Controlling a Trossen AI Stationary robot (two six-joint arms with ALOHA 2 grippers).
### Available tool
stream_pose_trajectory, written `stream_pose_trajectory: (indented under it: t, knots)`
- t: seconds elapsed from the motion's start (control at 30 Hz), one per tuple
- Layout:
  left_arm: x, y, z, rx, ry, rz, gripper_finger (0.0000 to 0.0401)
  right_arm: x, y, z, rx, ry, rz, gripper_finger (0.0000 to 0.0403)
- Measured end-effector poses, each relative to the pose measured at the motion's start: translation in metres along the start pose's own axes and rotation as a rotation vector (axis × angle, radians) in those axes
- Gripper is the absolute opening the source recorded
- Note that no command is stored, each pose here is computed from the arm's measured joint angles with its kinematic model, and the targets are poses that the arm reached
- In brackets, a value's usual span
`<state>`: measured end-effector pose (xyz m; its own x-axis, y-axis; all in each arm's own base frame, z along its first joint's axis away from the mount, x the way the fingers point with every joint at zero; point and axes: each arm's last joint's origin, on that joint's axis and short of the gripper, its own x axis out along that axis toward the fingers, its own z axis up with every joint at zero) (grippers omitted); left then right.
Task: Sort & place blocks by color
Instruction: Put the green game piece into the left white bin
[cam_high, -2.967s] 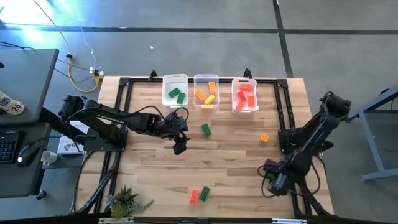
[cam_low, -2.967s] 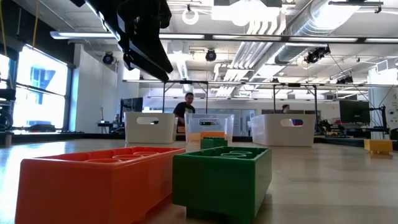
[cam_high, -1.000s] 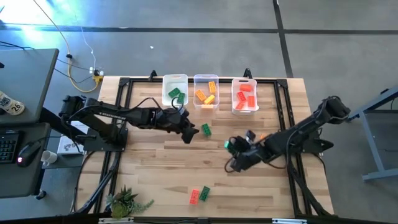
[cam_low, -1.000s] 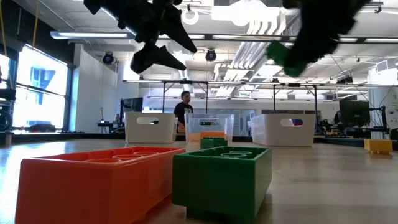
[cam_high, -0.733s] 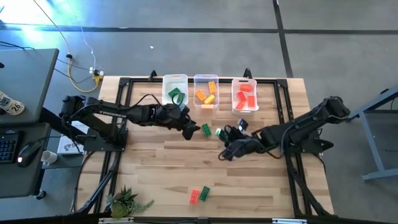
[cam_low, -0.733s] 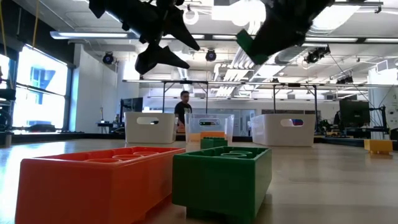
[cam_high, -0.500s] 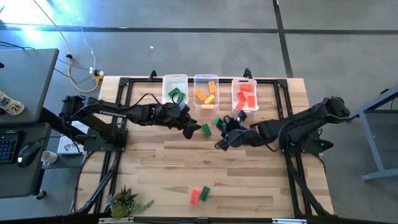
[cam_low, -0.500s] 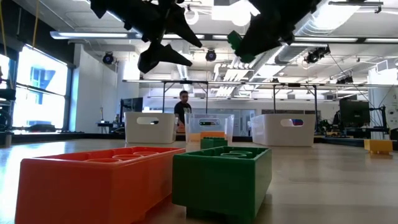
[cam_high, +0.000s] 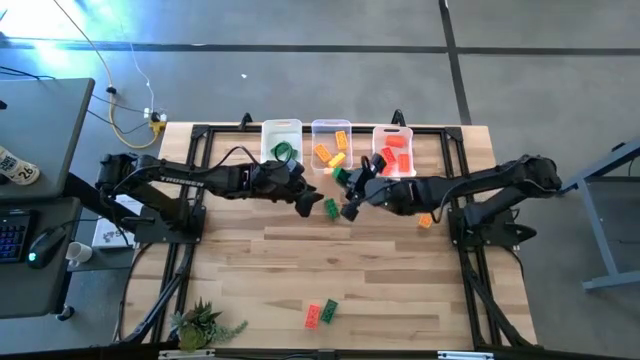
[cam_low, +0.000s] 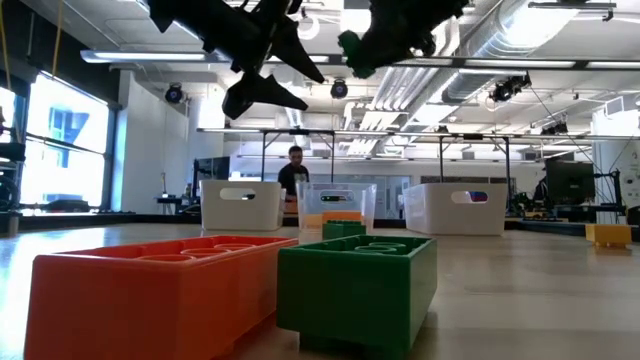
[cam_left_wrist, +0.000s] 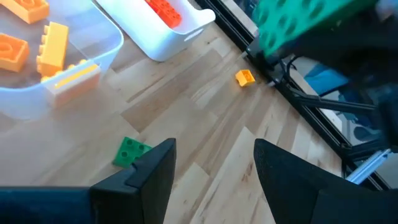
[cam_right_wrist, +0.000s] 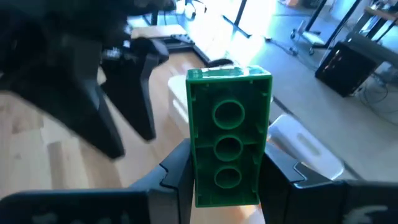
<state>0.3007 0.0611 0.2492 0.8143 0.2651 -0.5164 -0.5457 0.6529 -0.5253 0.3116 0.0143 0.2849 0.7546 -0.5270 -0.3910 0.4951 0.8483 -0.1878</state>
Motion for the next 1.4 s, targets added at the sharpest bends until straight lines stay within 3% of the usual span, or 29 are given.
stream_pose_trajectory:
  t: [0.2, 0.47, 0.8, 1.4]
  knots:
    - [0.001, 0.003, 0.006, 0.027, -0.035, -0.003, 0.0207, 0.008, -0.002, 0.014, -0.048, 0.021, -0.008, 0.0106]
    - [0.001, 0.005, 0.012, 0.014, -0.07, -0.012, 0.0207, 0.035, 0.013, -0.007, -0.131, 0.164, -0.019, 0.0106]
    - [0.001, 0.005, 0.012, 0.022, -0.07, -0.013, 0.0207, 0.058, 0.026, -0.026, -0.117, 0.222, -0.011, 0.0106]
    - [0.001, 0.009, 0.011, 0.024, -0.082, 0.058, 0.0207, 0.061, 0.038, -0.008, -0.082, 0.217, -0.003, 0.0106]
